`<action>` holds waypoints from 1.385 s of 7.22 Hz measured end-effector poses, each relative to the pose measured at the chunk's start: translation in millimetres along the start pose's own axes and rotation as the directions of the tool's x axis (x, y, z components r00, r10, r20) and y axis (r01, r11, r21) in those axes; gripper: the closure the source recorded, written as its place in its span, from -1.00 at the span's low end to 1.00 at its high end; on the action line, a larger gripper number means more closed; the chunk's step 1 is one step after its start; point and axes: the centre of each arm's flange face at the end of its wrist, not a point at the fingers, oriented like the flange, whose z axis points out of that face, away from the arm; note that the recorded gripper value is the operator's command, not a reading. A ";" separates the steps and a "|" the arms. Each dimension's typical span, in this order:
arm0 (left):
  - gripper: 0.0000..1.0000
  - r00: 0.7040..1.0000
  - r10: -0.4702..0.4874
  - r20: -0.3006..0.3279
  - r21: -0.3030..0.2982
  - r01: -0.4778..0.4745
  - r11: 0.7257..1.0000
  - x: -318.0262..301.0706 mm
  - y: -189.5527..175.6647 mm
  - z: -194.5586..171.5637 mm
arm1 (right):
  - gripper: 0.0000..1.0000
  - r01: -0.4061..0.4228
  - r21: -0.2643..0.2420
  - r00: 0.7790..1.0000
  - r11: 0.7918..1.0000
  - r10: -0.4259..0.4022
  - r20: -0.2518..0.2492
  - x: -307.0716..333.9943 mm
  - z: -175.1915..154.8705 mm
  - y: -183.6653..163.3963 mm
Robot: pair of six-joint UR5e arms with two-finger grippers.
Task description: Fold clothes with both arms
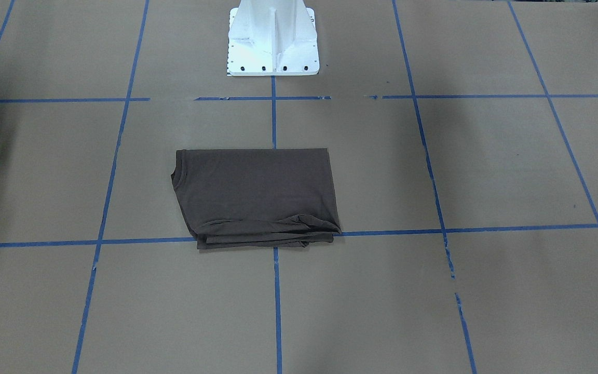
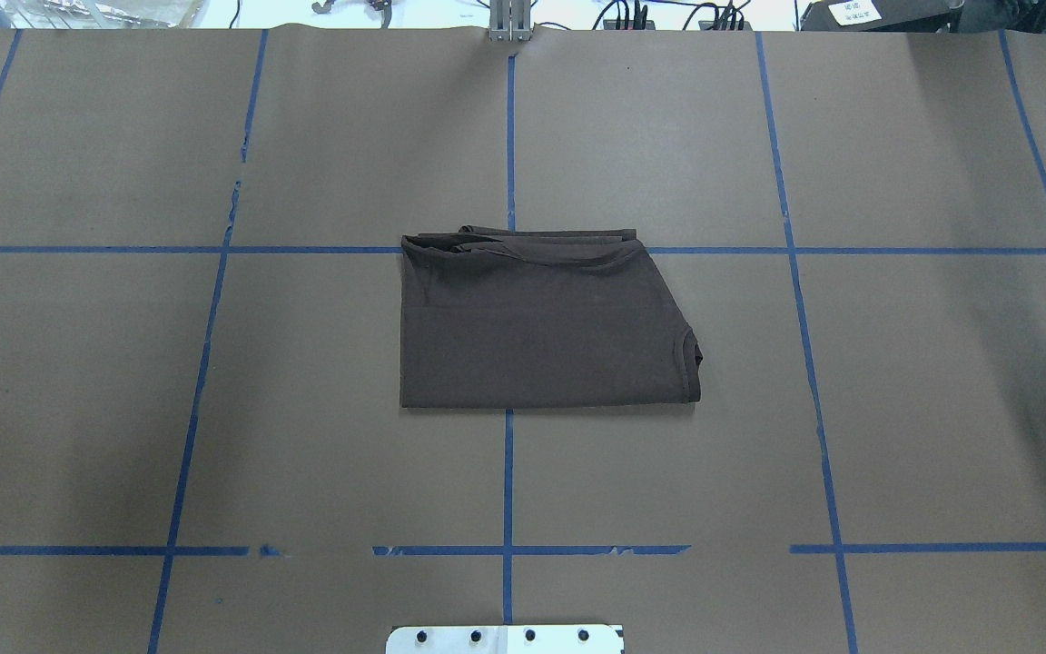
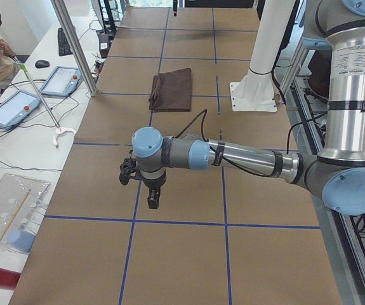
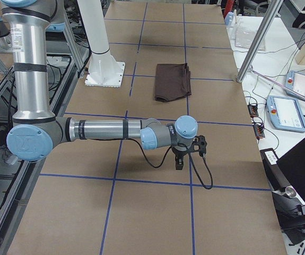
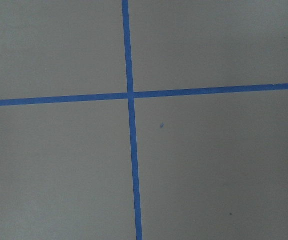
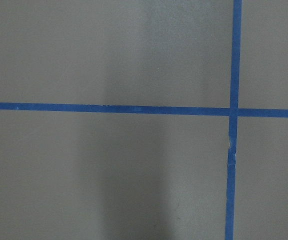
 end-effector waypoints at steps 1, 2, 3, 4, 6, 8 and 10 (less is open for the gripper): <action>-1.00 1.000 0.010 -0.001 0.004 -0.010 1.000 -3.2 -0.1 0.1 | -1.00 -0.002 -0.005 1.000 1.000 0.002 -0.002 -7.1 -5.0 2.9; -1.00 0.999 0.038 -0.002 0.013 -0.038 0.999 -5.4 -0.3 -1.3 | -1.00 -0.004 -0.009 1.000 1.000 0.004 -0.005 -13.7 -9.6 4.4; -1.00 0.998 0.059 -0.002 0.021 -0.059 0.998 -6.5 -0.8 -3.7 | -1.00 -0.003 -0.012 1.000 1.000 0.003 -0.009 -17.1 -11.4 5.1; -1.00 0.998 0.063 -0.001 0.030 -0.063 0.998 -5.1 -3.7 -7.1 | -1.00 -0.002 -0.013 1.000 1.000 0.002 -0.012 -18.8 -11.6 5.2; -1.00 0.998 0.063 0.000 0.052 -0.063 0.997 3.1 -14.4 -15.5 | -1.00 0.002 -0.014 1.000 1.000 -0.002 -0.015 -21.0 -11.2 4.3; -1.00 0.997 0.075 -0.001 0.065 -0.074 0.995 7.3 -18.7 -19.3 | -1.00 0.006 -0.008 1.000 1.000 -0.006 -0.027 -20.4 -13.3 5.0; -1.00 0.998 0.066 -0.016 0.051 -0.065 0.997 0.4 -16.5 -12.1 | -1.00 0.006 0.019 1.000 1.000 -0.005 -0.025 -19.8 -29.3 6.7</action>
